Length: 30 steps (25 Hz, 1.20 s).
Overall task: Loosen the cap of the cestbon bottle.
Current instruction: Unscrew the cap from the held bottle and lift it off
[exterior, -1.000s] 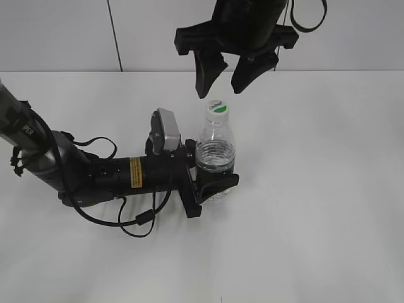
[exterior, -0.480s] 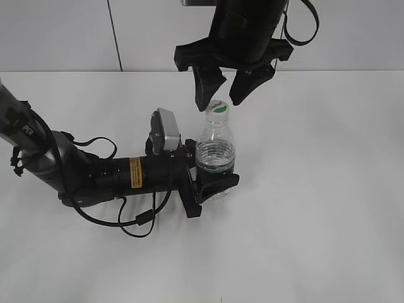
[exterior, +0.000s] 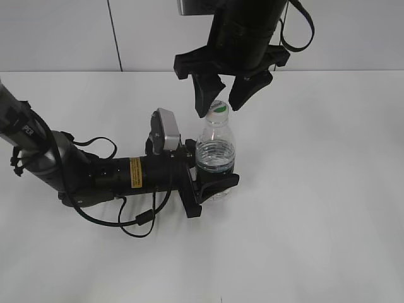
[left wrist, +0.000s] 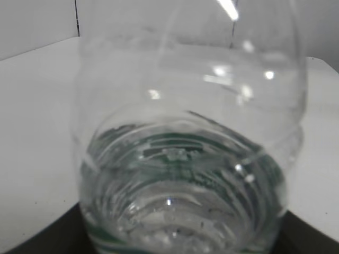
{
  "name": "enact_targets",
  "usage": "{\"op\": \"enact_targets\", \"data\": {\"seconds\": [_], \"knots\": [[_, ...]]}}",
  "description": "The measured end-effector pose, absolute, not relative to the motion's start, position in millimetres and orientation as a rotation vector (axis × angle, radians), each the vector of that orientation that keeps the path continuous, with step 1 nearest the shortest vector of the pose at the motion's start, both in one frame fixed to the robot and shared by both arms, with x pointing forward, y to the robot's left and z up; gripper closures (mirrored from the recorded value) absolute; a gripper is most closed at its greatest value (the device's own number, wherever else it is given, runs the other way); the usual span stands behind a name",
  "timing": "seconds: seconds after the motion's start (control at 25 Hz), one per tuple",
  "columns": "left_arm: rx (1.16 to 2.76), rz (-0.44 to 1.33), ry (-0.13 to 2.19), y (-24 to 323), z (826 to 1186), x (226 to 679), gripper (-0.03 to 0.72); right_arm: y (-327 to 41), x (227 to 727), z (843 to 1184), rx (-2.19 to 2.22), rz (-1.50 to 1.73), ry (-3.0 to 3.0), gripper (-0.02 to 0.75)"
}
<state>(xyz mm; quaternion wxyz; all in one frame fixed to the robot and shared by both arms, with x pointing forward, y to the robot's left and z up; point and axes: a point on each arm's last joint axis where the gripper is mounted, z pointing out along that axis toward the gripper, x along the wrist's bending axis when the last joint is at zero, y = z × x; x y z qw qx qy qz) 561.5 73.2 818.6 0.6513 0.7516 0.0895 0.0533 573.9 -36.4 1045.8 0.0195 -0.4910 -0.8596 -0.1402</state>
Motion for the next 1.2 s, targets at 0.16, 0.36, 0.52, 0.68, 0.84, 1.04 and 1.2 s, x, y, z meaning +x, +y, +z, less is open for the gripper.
{"op": "enact_targets", "data": {"seconds": [0.16, 0.36, 0.52, 0.68, 0.84, 1.04, 1.2], "knots": [[1.707, 0.121, 0.203, 73.2, 818.6, 561.5, 0.286, -36.4, 573.9, 1045.8, -1.504, -0.436, -2.681, 0.302], [1.707, 0.121, 0.203, 73.2, 818.6, 561.5, 0.286, -36.4, 573.9, 1045.8, -1.481, -0.437, -2.696, 0.368], [1.707, 0.121, 0.203, 73.2, 818.6, 561.5, 0.286, -35.6, 573.3, 1046.0, -1.430, -0.445, -2.716, 0.443], [1.707, 0.121, 0.203, 73.2, 818.6, 561.5, 0.286, -35.1, 573.0, 1046.1, -1.348, -0.452, -2.761, 0.443], [1.707, 0.120, 0.204, 73.3, 818.5, 561.3, 0.286, -34.9, 572.9, 1046.1, -1.211, -0.458, -2.836, 0.443], [1.707, 0.120, 0.204, 73.3, 818.5, 561.3, 0.286, -34.8, 572.8, 1046.1, -0.911, -0.466, -2.977, 0.443], [1.707, 0.120, 0.204, 73.3, 818.5, 561.3, 0.286, -34.6, 572.7, 1046.2, -0.547, -0.469, -3.099, 0.443]]}}
